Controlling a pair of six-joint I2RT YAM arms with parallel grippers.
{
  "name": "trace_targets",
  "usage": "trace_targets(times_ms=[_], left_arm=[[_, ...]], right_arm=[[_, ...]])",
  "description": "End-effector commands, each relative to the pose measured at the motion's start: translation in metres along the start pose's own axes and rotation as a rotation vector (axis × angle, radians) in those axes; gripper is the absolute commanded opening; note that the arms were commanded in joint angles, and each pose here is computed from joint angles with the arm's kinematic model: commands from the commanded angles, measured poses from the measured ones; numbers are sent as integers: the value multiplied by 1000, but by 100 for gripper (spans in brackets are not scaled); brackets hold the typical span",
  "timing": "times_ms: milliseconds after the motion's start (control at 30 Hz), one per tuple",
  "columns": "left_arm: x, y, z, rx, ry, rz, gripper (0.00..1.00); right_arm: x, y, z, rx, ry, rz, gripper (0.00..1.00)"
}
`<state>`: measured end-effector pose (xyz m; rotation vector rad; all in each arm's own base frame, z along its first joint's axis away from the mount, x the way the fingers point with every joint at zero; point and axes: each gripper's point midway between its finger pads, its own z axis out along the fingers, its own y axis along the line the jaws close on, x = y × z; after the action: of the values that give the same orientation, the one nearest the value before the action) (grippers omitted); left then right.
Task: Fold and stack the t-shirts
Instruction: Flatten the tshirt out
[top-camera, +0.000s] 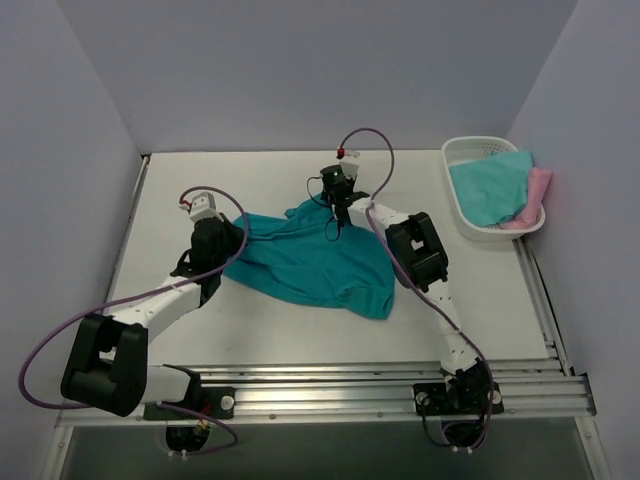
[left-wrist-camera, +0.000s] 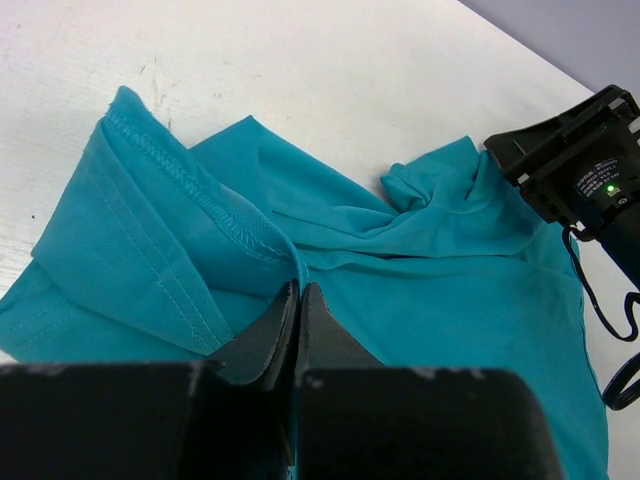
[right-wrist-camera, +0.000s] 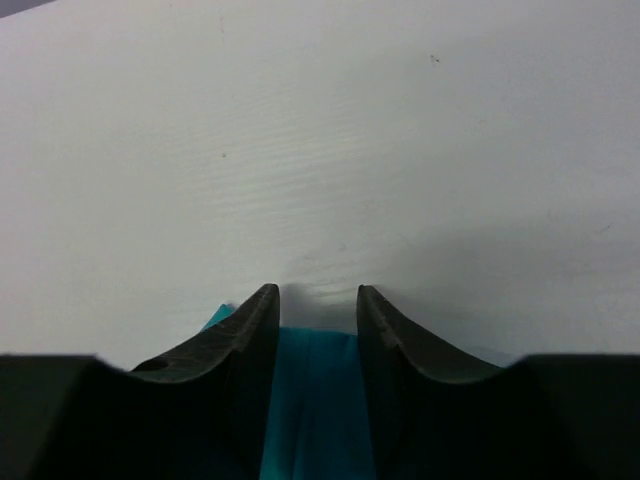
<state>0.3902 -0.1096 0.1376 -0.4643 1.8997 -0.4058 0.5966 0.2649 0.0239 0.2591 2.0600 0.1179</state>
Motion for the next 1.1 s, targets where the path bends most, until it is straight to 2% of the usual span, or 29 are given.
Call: trace_targets(times_ms=[0, 133, 267, 333, 533, 567, 600, 633, 667, 733, 800, 1067], left_arm=[[-13, -12, 3, 35, -53, -5, 2], [-13, -12, 4, 35, -54, -8, 2], [-9, -11, 5, 34, -49, -10, 2], [-9, -11, 6, 35, -50, -11, 2], [-5, -10, 8, 36, -46, -13, 2], [-5, -11, 9, 38, -47, -14, 2], [-5, -10, 9, 37, -47, -14, 2], [-3, -10, 10, 36, -44, -12, 2], [-3, -10, 10, 35, -43, -12, 2], [-3, -11, 11, 38, -45, -13, 2], [-3, -11, 11, 37, -45, -13, 2], [-1, -12, 12, 40, -42, -14, 2]], right_arm=[[27, -2, 0, -7, 77, 1, 31], [26, -3, -8, -13, 82, 14, 28], [30, -7, -15, -8, 91, 21, 7], [36, -11, -18, -3, 102, 17, 2], [37, -14, -25, 5, 101, 15, 0], [34, -14, -26, 3, 98, 12, 2], [32, -14, -27, 13, 93, 7, 14], [28, -13, -30, 16, 89, -1, 28], [23, -9, -32, 11, 79, -4, 65], [14, -6, -37, 16, 66, -15, 82], [6, 1, -41, 5, 54, -16, 86], [5, 19, -51, -20, 58, -31, 85]])
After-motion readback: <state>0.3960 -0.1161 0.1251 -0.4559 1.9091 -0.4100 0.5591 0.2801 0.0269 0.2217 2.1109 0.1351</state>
